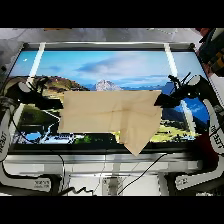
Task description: Fold the clothes and pants, and hang the long-sleeved shirts on hangers.
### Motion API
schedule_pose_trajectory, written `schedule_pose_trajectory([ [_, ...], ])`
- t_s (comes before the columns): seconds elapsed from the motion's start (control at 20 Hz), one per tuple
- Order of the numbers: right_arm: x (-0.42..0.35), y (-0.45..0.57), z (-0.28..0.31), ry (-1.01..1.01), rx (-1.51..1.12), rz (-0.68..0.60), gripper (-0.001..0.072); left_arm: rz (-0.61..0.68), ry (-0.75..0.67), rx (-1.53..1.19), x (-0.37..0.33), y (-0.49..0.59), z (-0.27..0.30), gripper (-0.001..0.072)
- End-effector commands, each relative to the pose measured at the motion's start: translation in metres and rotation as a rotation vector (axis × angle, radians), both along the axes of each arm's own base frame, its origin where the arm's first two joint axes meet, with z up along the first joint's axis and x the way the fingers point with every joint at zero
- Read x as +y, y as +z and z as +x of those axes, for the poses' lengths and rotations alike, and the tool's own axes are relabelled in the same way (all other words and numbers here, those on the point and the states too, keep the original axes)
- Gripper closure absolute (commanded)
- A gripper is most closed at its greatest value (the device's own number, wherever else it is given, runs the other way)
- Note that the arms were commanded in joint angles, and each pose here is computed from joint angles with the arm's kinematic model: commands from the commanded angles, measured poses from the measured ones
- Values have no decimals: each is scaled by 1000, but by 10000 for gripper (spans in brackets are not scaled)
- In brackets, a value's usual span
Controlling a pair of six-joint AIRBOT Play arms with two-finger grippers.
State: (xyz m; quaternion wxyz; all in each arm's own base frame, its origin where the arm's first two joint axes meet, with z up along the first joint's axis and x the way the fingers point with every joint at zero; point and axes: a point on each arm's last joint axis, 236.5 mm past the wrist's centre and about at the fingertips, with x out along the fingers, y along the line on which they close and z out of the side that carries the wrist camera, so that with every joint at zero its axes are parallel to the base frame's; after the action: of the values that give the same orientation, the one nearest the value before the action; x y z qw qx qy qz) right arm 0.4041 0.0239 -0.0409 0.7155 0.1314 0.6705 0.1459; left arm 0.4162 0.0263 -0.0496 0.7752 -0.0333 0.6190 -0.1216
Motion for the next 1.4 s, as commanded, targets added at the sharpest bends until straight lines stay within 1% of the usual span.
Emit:
schedule_pose_trajectory([
  [0.0, -35, 4, -32, 53, 76, -148, 281, 147, -9, 98, 44, 19, -37, 105],
  [0.05, -40, 7, -41, 35, 85, -142, 281, 177, 9, 118, 60, 27, -49, 114],
  [0.1, -39, 10, -53, 16, 86, -109, 281, 168, 44, 118, 70, 33, -56, 114],
  [0.3, -6, -6, -124, -35, 124, 89, 281, -22, 210, 62, 77, 44, -84, 114],
  [0.4, 13, -27, -147, -109, 128, 153, 282, -93, 288, 63, 80, 36, -104, 114],
  [0.45, 25, -40, -155, -158, 131, 186, 281, -127, 310, 71, 79, 31, -114, 114],
  [0.6, 61, -61, -166, -290, 123, 347, 281, -197, 381, 92, 70, 7, -136, 114],
  [0.7, 66, -72, -166, -369, 111, 372, 285, -232, 404, 127, 58, -12, -148, 114],
  [0.8, 63, -81, -169, -396, 108, 348, 346, -272, 424, 150, 44, -28, -157, 114],
  [0.85, 60, -84, -167, -408, 98, 336, 347, -291, 430, 152, 38, -34, -159, 114],
  [0.9, 58, -85, -164, -419, 86, 329, 363, -307, 441, 154, 33, -38, -161, 114],
  [0.95, 57, -85, -160, -435, 75, 332, 483, -328, 451, 156, 28, -41, -162, 114],
  [1.0, 58, -83, -156, -451, 68, 343, 575, -348, 449, 157, 22, -43, -163, 115],
  [1.05, 58, -82, -154, -460, 64, 350, 690, -365, 446, 156, 17, -45, -164, 127],
  [1.2, 58, -81, -153, -407, 28, 345, 700, -390, 460, 149, 11, -48, -164, 127],
  [1.35, 59, -80, -153, -407, 29, 348, 700, -386, 455, 152, 9, -54, -168, 127],
])
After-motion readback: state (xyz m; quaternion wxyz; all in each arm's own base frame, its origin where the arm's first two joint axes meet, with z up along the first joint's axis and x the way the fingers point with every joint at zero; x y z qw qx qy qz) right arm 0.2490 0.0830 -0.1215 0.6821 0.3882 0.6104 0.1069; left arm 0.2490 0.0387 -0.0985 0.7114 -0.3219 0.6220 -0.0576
